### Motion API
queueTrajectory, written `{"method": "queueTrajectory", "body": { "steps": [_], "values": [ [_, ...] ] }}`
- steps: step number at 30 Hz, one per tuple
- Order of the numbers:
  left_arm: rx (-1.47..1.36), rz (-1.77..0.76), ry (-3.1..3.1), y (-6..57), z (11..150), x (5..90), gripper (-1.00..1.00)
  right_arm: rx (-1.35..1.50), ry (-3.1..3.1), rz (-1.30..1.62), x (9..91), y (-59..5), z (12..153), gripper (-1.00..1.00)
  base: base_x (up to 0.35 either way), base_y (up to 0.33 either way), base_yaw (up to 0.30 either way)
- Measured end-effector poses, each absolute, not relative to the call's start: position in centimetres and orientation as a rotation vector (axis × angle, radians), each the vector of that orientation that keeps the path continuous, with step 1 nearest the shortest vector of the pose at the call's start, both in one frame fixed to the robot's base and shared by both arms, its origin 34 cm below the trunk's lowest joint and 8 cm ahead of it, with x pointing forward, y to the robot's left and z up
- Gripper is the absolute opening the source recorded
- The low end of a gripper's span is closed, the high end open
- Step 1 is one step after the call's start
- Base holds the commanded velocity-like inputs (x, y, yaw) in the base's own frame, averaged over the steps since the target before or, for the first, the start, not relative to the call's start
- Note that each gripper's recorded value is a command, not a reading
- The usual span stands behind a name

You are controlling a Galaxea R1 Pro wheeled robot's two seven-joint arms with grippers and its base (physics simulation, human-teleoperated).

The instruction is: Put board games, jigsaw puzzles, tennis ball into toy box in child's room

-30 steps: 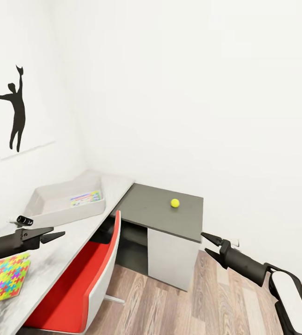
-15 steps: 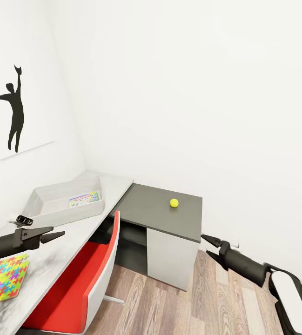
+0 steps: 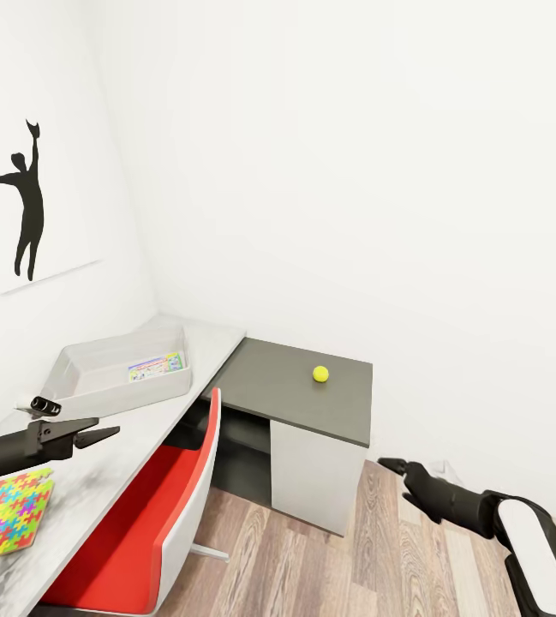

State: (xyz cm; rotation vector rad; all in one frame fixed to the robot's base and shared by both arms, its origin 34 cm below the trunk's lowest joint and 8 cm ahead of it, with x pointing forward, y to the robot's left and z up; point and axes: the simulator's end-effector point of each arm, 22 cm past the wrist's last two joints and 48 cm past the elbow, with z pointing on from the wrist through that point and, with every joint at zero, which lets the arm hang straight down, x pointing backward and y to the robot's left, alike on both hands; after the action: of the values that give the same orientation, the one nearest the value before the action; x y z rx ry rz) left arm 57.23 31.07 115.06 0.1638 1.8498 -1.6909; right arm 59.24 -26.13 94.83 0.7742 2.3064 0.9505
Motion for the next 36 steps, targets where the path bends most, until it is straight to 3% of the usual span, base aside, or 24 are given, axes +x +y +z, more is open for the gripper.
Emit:
{"method": "queueTrajectory", "body": {
  "steps": [36],
  "values": [
    [0.165,-1.688,1.85,31.2,115.1,57.2,1.0,0.738,2.295,0.94,59.6,-25.8,96.1,1.0,0.0,0.0,-0.014]
  ]
}}
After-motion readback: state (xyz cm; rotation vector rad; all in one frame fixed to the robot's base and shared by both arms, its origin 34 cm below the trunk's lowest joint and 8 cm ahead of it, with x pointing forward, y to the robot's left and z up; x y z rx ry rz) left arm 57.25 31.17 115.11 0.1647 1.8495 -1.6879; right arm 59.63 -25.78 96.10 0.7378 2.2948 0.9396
